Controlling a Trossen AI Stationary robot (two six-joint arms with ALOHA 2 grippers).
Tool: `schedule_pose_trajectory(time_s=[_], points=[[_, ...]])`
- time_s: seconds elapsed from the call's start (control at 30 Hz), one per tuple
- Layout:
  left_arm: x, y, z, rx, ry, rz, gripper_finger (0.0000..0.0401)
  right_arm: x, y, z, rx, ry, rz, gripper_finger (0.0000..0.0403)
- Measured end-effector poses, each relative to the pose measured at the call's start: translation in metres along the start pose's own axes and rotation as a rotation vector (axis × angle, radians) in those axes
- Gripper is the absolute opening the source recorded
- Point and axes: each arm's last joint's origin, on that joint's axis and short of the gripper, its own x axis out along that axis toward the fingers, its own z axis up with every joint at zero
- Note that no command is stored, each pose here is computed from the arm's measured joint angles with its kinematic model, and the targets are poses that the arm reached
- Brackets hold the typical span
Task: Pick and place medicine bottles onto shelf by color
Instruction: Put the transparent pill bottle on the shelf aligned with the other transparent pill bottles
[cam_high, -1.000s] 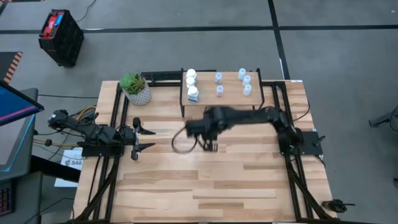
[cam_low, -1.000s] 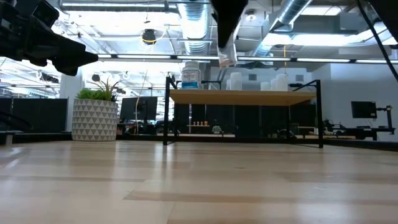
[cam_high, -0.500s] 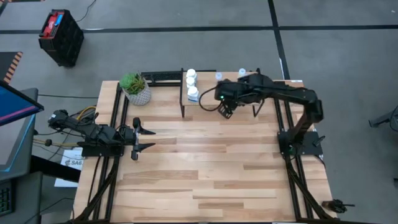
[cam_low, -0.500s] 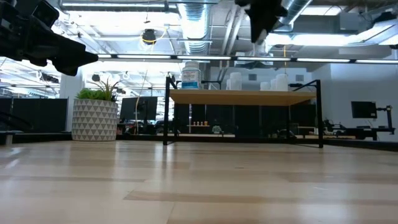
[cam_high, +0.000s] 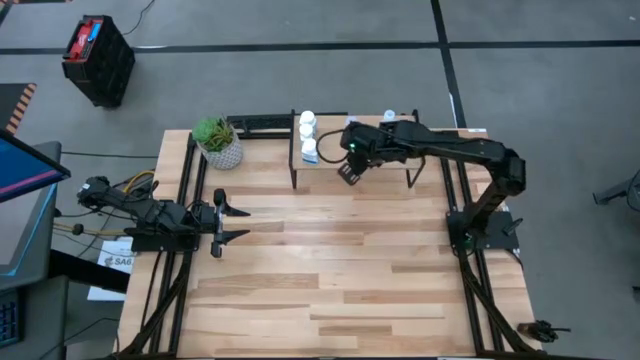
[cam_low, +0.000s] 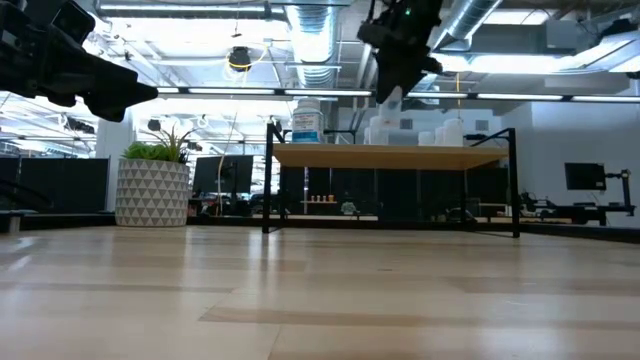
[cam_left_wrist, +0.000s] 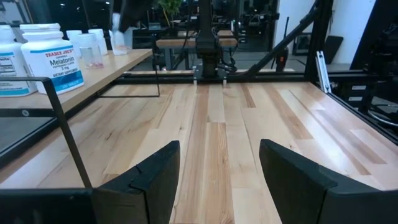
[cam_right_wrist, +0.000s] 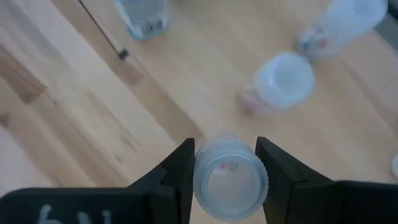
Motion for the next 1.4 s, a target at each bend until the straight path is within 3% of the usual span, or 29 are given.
schedule_pose_trajectory(time_s=[0.3, 0.73, 1.1, 1.4], points=[[0.0, 0.0, 0.0, 0.0, 0.0, 0.001, 0.021, 0.038, -0.005, 0.01, 0.018, 0.05, -0.022, 0.0147], [0.0, 0.0, 0.0, 0.0, 0.0, 0.0, 0.021, 0.041, -0.025, 0.019, 0.065, 0.03, -0.04, 0.015], [0.0, 0.0, 0.0, 0.0, 0.0, 0.0, 0.021, 0.044, -0.022, 0.019, 0.054, 0.047, 0.018, 0.0153], [0.0, 0.0, 0.0, 0.0, 0.0, 0.0, 0.021, 0.044, -0.022, 0.019, 0.052, 0.045, 0.015, 0.021]])
